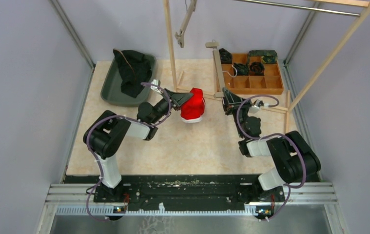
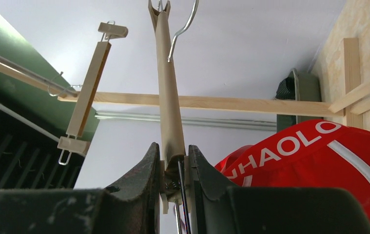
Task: Clip the underwear to the hanger
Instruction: Clamp the underwear onto the hanger.
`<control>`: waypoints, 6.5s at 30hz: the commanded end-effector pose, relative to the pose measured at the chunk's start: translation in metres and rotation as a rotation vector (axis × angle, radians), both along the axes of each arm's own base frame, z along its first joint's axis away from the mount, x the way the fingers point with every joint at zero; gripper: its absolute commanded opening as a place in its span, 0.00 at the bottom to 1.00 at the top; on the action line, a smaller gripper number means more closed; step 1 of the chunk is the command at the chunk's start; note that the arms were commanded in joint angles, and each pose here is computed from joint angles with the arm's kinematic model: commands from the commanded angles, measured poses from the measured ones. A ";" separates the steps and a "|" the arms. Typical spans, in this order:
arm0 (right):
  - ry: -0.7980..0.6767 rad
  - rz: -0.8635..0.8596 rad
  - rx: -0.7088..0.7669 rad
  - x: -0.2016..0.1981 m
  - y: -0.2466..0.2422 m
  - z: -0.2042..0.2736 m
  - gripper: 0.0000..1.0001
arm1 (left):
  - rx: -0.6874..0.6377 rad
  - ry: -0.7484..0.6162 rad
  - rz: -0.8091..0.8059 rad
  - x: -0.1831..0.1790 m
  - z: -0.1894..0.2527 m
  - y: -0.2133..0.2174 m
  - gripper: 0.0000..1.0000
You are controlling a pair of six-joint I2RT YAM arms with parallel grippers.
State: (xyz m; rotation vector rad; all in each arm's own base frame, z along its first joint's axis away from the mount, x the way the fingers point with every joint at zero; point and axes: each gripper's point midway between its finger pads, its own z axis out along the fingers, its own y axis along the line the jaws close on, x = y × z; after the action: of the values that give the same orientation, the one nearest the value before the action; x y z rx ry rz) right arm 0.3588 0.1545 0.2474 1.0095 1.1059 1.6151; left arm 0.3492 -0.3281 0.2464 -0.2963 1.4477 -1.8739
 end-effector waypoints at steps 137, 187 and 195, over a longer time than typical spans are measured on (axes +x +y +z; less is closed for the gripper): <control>0.159 0.110 -0.113 0.035 0.061 0.038 0.00 | 0.065 -0.221 0.131 0.036 0.036 -0.006 0.00; 0.169 0.052 -0.125 0.040 0.069 0.046 0.00 | 0.204 -0.255 0.339 0.036 0.037 -0.011 0.00; 0.132 0.038 -0.100 0.037 0.065 0.054 0.00 | 0.197 -0.244 0.345 0.035 0.031 -0.010 0.00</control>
State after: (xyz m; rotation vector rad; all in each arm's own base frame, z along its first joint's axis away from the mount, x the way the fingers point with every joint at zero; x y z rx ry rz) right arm 0.3999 0.2192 0.2413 1.1171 1.4635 1.3895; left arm 0.3900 -0.3414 0.2654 -0.2077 1.3600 -1.4236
